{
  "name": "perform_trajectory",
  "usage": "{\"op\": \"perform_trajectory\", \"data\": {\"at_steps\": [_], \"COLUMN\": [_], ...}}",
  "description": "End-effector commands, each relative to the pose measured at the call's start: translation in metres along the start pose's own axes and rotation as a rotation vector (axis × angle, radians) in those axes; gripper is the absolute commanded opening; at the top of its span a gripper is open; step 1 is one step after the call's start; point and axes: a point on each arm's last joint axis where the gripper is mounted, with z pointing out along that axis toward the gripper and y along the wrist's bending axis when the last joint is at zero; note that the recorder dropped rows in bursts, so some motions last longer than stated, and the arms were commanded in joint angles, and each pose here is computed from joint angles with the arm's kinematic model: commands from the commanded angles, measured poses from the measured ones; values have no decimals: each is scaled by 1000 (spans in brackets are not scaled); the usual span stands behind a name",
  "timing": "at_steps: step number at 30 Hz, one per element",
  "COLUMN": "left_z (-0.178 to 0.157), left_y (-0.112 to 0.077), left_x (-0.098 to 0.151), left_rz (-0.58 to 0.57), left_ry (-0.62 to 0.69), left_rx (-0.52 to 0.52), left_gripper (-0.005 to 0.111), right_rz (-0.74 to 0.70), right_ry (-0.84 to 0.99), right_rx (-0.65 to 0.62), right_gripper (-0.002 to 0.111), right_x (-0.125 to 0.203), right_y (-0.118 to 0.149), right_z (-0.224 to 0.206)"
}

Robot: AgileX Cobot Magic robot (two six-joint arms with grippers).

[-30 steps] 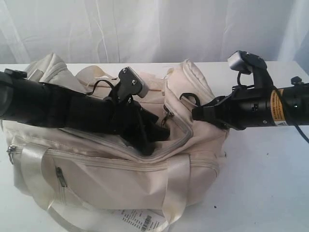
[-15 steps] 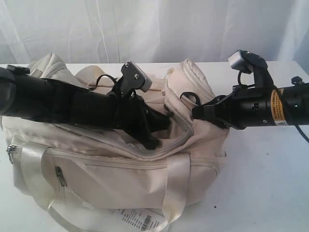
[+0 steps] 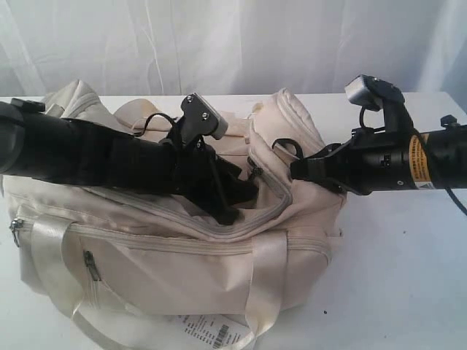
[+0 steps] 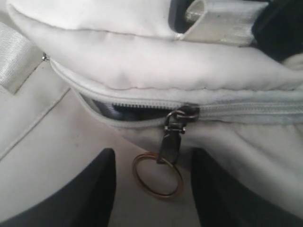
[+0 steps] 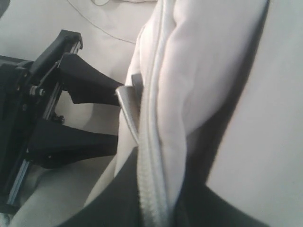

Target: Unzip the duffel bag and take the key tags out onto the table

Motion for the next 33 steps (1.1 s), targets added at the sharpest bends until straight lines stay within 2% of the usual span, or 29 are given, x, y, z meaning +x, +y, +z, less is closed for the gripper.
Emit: {"op": "perform_trajectory", "data": {"at_steps": [1, 5, 12, 18, 22, 25, 26, 29, 33], "left_z": [0, 7, 9, 3, -9, -21, -28, -40, -57], "left_y": [-1, -1, 3, 6, 4, 0, -5, -22, -42], "left_x": [-4, 5, 10, 5, -9, -24, -33, -44, -38], "left_rz": [110, 83, 52, 62, 66, -24, -56, -27, -46], "left_ry": [-21, 2, 32, 39, -1, -55, -103, -130, 52], "left_rx": [3, 17, -15, -60, -78, -73, -31, 113, 278], "left_gripper": [52, 37, 0, 0, 0, 0, 0, 0, 0], "right_rz": [2, 2, 2, 2, 3, 3, 4, 9, 34], "right_ry": [-17, -17, -17, -17, -17, -18, -19, -23, -54], "right_rx": [-22, -22, -22, -18, 0, 14, 16, 14, -5], "right_gripper": [0, 0, 0, 0, 0, 0, 0, 0, 0], "right_x": [-2, -2, -2, -2, -2, -2, -2, -2, -5], "right_y": [4, 4, 4, 4, 2, 1, 0, 1, 2], "right_z": [-2, -2, -2, -2, -2, -2, -2, -2, -2]}}
